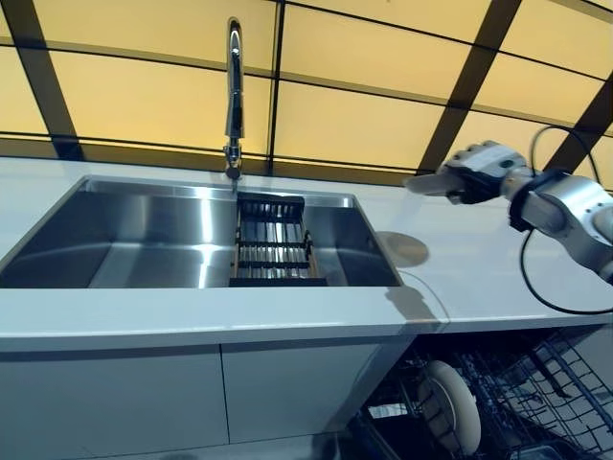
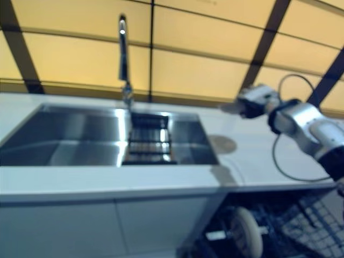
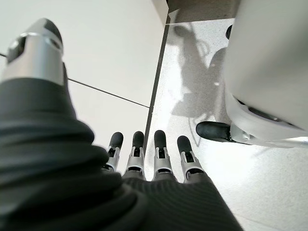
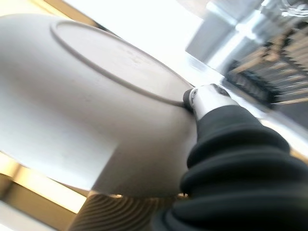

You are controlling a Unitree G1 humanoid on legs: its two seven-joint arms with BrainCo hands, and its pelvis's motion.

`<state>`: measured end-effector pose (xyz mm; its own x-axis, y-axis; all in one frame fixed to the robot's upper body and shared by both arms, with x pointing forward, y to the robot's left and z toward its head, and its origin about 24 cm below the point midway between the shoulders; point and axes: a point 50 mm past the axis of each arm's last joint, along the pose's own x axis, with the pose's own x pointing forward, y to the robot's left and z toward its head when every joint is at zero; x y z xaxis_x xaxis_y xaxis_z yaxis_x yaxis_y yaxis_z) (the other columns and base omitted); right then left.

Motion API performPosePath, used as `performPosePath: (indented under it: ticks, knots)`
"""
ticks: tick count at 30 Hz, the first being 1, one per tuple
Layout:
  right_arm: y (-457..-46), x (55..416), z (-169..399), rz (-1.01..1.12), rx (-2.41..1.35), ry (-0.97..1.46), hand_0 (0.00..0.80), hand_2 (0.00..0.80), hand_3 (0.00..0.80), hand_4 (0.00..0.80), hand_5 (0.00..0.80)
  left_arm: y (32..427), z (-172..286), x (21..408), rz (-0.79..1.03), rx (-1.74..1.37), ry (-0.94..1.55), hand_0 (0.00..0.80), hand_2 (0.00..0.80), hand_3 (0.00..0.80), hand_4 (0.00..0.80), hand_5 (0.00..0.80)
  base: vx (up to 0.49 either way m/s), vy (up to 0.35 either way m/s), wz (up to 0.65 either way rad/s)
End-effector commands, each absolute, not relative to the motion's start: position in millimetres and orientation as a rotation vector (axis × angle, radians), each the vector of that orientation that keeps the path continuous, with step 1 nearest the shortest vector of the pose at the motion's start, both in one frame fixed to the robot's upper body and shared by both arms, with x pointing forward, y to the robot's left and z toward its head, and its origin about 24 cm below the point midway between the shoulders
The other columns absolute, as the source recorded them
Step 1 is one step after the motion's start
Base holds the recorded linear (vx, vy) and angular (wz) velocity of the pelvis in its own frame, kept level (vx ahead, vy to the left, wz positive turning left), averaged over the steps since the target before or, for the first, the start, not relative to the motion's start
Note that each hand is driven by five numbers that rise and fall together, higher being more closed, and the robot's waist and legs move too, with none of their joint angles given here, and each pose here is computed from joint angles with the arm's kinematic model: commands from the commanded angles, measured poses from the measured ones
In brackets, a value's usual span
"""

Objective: Take plates into dishwasher

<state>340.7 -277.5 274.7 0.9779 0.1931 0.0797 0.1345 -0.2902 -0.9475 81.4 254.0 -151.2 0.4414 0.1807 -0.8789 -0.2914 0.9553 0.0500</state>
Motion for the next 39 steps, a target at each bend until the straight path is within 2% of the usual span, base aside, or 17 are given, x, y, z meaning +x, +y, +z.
performPosePath:
  ticks: [1,4,17,29,39]
  knots:
    - [-319,324,320,-0.249,-1.749,-0.237,0.8,0.8,0.8,0.8,0.8,258,-147,98,0.263,-0.094,1.037,0.0,0.0,0.0,0.0,0.0,0.016,0.004,-0.16]
    - [-345,312,305,-0.321,-1.627,-0.186,0.8,0.8,0.8,0.8,0.8,255,-148,99,0.248,-0.101,1.032,0.0,0.0,0.0,0.0,0.0,0.007,-0.001,-0.14]
    - [-402,266,266,-0.437,-1.561,0.005,0.8,0.8,0.8,0.8,0.8,256,-148,95,0.23,-0.083,1.035,0.0,0.0,0.0,0.0,0.0,-0.004,-0.01,-0.08]
    - [-421,242,230,-0.423,-1.437,0.143,0.8,0.8,0.8,0.8,0.8,255,-147,98,0.235,-0.089,1.022,0.0,0.0,0.0,0.0,0.0,-0.008,-0.006,-0.05]
    - [-417,242,191,-0.355,-1.239,0.228,0.8,0.8,0.8,0.8,0.8,256,-148,98,0.235,-0.087,1.029,0.0,0.0,0.0,0.0,0.0,0.0,-0.003,-0.02]
